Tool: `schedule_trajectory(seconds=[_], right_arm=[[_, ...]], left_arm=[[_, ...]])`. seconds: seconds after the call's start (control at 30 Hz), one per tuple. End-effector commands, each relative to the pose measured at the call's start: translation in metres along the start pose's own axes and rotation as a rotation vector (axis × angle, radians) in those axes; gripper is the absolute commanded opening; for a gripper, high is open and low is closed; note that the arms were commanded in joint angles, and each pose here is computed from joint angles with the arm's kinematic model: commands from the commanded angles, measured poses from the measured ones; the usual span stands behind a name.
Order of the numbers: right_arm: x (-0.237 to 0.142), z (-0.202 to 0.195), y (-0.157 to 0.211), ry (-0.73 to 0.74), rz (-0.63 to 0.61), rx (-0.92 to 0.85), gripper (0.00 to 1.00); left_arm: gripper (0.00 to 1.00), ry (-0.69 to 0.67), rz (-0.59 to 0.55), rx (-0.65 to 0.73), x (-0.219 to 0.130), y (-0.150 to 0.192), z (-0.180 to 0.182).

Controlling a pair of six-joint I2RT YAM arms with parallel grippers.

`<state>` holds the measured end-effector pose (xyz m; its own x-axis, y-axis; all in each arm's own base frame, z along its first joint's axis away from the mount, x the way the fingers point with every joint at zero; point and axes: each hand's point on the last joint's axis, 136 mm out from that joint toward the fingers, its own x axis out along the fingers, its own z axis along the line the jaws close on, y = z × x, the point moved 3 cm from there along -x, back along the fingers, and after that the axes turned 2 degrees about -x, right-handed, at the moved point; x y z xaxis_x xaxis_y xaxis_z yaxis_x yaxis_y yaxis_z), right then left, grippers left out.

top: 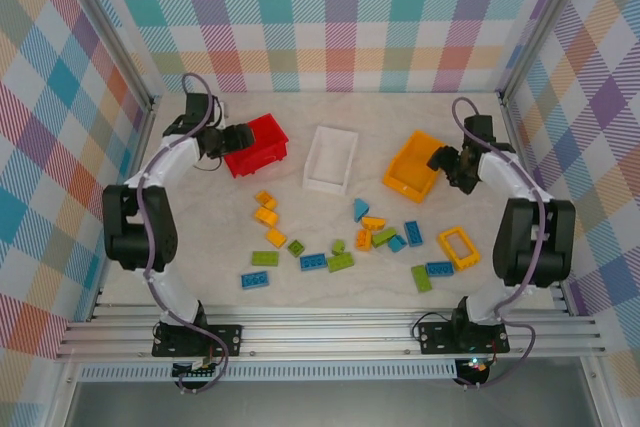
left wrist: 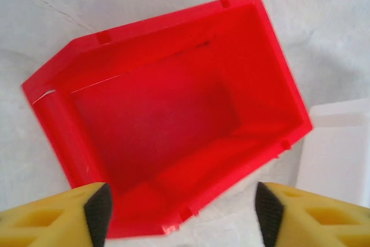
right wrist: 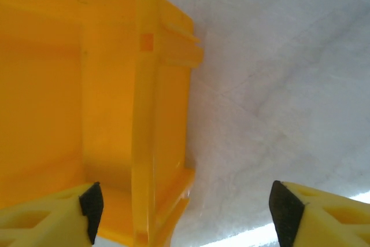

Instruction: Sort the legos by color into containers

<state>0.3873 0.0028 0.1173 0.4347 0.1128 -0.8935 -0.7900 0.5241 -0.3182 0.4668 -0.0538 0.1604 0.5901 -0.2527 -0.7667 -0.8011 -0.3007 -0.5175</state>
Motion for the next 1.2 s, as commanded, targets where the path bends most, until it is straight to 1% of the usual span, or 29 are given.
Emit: schedule_trajectory(seconds=[0.0,0.07,0.13,0.23,0.37,0.6,0.77,0.83,1.0,1.17], right_arm=[[0.012,0.010,-0.008,-0.036,0.045,-0.034,0.66],[0.021,0.010,-0.007,-0.014,0.078,-0.056,0.55],[0.025,0.011,-0.007,0.019,0.085,-0.098,0.47],[0.028,0.022,-0.004,0.037,0.088,-0.175,0.40],[0.032,0.047,0.005,0.057,0.114,-0.288,0.32],[0.045,0.086,0.020,0.030,0.162,-0.380,0.27],[0.049,0.111,0.030,0.015,0.186,-0.492,0.24],[0.050,0.114,0.030,0.014,0.191,-0.510,0.23],[0.051,0.129,0.026,-0.025,0.203,-0.517,0.22],[0.058,0.155,0.019,-0.066,0.220,-0.549,0.22]], left_arm=[[0.58,0.028,0.064,0.024,0.013,0.002,0.001],[0.53,0.031,0.087,-0.012,0.022,0.005,0.002],[0.49,0.053,0.101,-0.051,0.029,0.009,0.000],[0.45,0.099,0.131,-0.053,0.038,0.016,-0.017],[0.45,0.133,0.152,-0.049,0.043,0.028,-0.044],[0.43,0.164,0.149,-0.152,0.052,0.041,-0.075],[0.43,0.183,0.130,-0.179,0.062,0.047,-0.099],[0.42,0.184,0.143,-0.188,0.068,0.050,-0.105],[0.41,0.226,0.121,-0.214,0.079,0.048,-0.127],[0.41,0.249,0.100,-0.245,0.087,0.043,-0.143]])
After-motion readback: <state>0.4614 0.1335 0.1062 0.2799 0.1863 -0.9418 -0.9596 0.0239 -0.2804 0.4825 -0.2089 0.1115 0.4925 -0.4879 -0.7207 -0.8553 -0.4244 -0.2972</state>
